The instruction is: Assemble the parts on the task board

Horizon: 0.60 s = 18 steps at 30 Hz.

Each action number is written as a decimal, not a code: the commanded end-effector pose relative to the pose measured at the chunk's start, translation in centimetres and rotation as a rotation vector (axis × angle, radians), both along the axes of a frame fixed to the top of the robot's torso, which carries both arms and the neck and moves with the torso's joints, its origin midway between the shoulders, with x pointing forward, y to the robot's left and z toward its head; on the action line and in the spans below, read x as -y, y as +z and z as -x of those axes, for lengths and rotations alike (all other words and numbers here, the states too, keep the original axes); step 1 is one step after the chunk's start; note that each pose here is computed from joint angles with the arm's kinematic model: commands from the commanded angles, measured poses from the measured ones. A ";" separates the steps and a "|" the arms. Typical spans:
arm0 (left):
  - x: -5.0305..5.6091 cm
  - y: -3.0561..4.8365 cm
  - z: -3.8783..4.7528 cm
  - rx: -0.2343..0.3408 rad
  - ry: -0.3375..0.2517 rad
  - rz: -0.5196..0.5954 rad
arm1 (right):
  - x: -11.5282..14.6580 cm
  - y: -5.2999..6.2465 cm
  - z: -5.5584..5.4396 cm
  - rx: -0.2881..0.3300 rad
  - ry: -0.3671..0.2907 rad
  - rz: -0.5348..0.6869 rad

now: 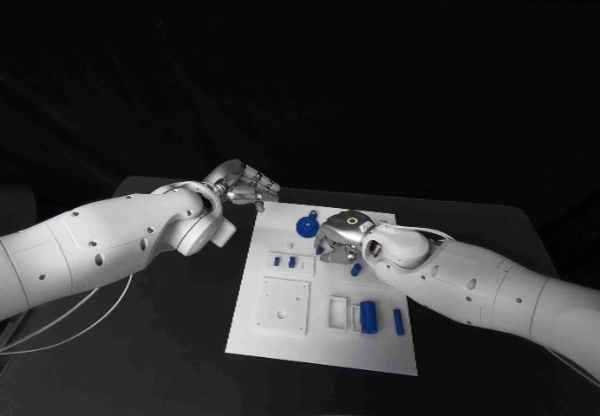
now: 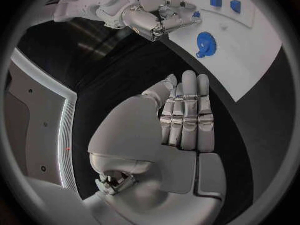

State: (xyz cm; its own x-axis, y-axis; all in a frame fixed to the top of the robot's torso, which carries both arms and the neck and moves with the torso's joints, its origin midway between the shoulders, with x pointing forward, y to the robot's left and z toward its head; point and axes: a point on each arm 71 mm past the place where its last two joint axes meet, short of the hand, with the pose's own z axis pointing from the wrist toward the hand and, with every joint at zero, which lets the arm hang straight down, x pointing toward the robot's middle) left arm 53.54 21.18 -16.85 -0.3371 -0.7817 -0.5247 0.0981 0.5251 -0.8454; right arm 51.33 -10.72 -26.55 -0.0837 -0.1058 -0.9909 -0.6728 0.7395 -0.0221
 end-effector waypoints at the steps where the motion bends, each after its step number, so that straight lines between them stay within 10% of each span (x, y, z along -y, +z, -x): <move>1: 0.2 0.08 0.02 0.002 -0.014 -0.003 | 0.3 -0.7 0.1 -0.039 -0.005 0.028; 18: 0.1 0.08 0.02 0.003 -0.013 -0.005 | 0.6 -1.0 0.0 -0.067 -0.017 0.055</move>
State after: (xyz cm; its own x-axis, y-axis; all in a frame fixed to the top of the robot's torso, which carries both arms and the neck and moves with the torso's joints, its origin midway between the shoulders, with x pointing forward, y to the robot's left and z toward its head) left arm 53.55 21.23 -16.85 -0.3362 -0.7814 -0.5257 0.0976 0.5263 -0.8447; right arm 51.42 -10.90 -26.74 -0.1129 -0.1156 -0.9869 -0.6688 0.7433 -0.0105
